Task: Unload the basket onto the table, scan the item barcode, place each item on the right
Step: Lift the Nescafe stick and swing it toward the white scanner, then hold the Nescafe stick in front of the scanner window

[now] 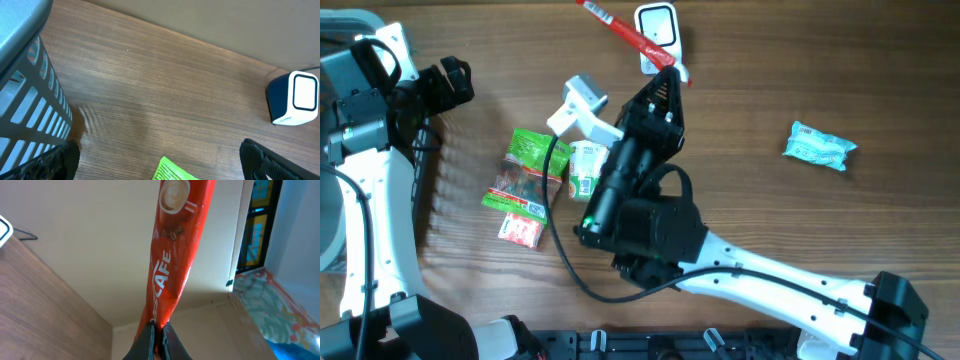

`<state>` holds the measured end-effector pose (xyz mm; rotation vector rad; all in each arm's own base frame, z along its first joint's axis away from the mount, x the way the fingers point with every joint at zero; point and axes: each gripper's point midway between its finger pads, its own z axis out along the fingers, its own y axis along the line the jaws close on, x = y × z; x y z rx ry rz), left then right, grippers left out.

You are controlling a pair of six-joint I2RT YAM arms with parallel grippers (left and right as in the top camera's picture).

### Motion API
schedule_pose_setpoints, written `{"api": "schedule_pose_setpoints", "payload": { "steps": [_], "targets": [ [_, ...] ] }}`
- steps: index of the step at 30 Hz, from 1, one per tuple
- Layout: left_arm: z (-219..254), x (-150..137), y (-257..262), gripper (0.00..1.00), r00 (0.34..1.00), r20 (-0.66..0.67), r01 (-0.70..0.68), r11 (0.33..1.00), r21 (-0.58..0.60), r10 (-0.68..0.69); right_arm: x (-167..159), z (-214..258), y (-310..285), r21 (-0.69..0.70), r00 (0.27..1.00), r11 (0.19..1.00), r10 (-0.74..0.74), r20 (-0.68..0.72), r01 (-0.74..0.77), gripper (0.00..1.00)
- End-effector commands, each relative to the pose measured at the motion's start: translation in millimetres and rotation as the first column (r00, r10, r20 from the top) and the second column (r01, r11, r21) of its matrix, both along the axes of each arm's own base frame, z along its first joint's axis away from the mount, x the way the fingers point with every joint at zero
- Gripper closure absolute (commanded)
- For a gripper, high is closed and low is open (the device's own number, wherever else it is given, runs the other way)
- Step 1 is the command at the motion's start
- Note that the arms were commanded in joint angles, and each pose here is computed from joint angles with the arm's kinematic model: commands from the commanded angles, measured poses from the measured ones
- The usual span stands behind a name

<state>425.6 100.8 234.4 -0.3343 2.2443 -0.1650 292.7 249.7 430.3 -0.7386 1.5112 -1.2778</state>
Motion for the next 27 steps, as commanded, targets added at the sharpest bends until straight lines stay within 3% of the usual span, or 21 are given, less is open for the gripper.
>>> {"api": "schedule_pose_setpoints", "payload": {
  "steps": [1,7,13,20,27],
  "targets": [
    [5.8,1.8,0.7,0.00,1.000,0.016,0.007,1.000,0.001,-0.007,-15.8,6.6,11.4,0.036,0.998,0.998,0.054,0.013,-0.054,0.96],
    [5.8,1.8,0.7,0.00,1.000,0.016,0.007,1.000,0.001,-0.007,-25.7,3.2,24.9,0.088,0.995,0.991,0.095,0.033,-0.097,0.96],
    [5.8,1.8,0.7,0.00,1.000,0.016,0.007,1.000,0.001,-0.007,-19.5,-5.6,29.8,0.035,0.996,0.996,0.085,0.009,-0.085,0.96],
    [5.8,1.8,0.7,0.00,1.000,0.016,0.007,1.000,0.001,-0.007,28.5,-6.0,-26.5,0.029,0.994,0.994,-0.105,0.007,0.105,0.96],
    [5.8,1.8,0.7,0.00,1.000,0.016,0.007,1.000,0.001,-0.007,46.8,-6.0,-55.6,0.028,0.981,0.981,-0.192,0.006,0.192,0.96]
  ]
}}
